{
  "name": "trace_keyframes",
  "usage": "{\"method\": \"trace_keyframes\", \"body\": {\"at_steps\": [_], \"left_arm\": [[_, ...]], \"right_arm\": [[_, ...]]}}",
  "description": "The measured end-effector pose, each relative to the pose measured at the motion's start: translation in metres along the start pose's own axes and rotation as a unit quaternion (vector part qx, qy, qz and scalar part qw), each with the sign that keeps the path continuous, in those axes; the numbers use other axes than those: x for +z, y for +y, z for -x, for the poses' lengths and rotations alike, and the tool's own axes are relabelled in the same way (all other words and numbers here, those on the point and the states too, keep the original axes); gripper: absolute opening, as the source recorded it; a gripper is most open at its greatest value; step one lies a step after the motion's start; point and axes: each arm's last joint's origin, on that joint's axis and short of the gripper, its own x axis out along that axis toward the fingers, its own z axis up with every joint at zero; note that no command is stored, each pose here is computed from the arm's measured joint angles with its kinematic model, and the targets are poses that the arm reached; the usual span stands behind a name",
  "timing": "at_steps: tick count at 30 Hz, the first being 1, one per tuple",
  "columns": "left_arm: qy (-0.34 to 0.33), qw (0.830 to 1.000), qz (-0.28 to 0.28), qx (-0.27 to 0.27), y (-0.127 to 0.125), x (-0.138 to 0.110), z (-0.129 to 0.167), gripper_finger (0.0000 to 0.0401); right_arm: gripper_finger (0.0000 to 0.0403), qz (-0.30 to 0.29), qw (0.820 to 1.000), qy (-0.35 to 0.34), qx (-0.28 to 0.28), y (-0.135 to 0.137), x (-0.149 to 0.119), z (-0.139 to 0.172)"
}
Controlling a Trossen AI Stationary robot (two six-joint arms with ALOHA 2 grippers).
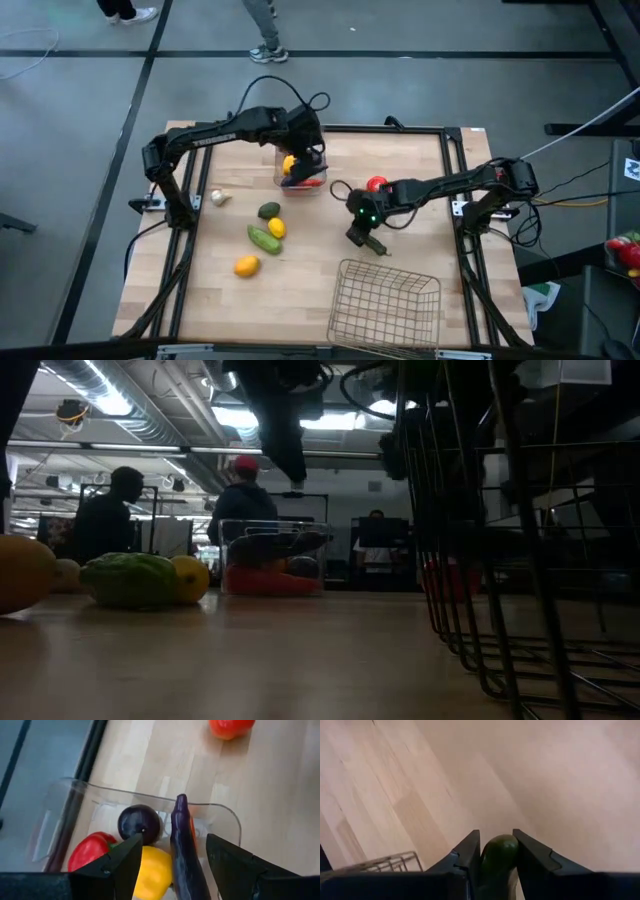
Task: Sort produce into baskets
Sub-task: Put the green chili pepper into the transparent bin
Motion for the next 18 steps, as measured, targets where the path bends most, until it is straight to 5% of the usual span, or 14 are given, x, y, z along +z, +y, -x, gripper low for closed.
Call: {"method": "trace_keyframes", "body": {"at_steps": [11,18], "left_arm": [[-0.061,0.997,0.042,0.013,0.006,-0.027,0.094,0.0217],[-0.085,0.993,0.082,0.012,0.003,-0.058,0.145,0.0217]], "right_arm": [[0.0106,0.056,0.993,-0.105,0.017,-0.007,0.053,0.031],[0.0106,0.101,0.963,-0.244,0.048,-0.008,0.091,0.054]]}}
